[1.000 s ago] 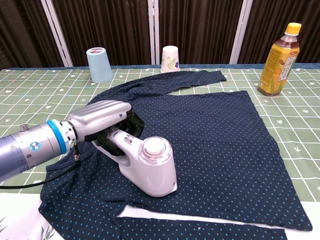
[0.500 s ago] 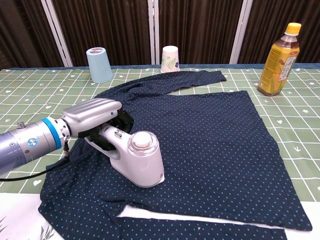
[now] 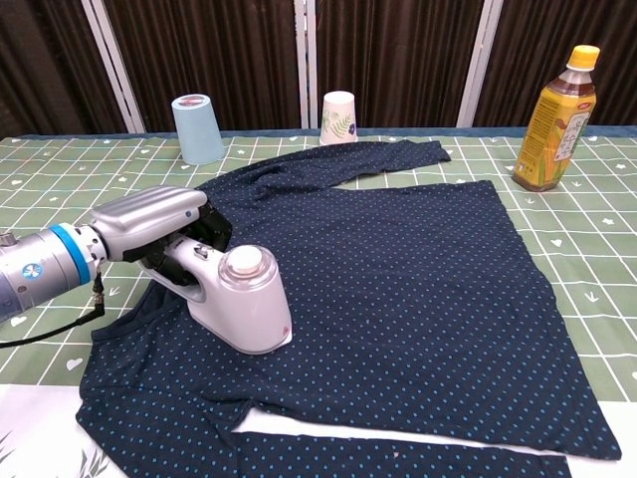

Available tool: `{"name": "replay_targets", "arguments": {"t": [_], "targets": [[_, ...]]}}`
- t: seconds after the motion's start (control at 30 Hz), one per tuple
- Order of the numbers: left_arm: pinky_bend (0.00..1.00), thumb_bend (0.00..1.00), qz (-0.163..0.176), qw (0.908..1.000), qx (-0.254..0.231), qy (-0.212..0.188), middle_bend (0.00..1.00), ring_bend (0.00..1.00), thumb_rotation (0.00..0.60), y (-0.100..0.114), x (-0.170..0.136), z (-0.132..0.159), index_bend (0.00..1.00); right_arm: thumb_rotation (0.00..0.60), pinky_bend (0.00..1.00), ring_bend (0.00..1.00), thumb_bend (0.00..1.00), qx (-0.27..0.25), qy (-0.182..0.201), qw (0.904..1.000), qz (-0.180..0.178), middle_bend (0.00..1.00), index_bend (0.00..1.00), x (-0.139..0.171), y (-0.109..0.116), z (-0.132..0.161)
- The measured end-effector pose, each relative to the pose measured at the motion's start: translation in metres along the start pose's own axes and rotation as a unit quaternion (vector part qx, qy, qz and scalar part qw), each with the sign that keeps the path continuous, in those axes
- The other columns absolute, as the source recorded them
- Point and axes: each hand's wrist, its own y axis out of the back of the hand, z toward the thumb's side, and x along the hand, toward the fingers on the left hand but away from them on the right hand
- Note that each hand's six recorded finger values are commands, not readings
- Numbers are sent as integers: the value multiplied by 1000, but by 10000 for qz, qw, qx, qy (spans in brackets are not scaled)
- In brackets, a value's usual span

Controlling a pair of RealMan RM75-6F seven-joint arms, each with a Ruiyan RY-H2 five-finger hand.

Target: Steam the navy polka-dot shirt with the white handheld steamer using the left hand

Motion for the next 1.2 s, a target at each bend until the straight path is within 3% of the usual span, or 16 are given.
{"name": "replay_targets", "arguments": {"t": [0.43, 0.97, 1.2], "targets": [[997, 570, -116, 9997, -84, -201, 895, 778, 600, -9, -4, 15, 1000, 600, 0, 0, 0, -10, -5, 10000, -3, 0, 0, 0, 1, -1], [997, 570, -158, 9968, -228, -745, 895, 778, 600, -17, 3, 71, 1000, 600, 0, 0, 0, -10, -7, 10000, 2, 0, 0, 1, 1, -1], [997, 570, -171, 9974, -154, -680, 895, 778, 600, -18, 5, 70, 1000, 600, 0, 0, 0, -23, -12, 10000, 8, 0, 0, 1, 1, -2]]}}
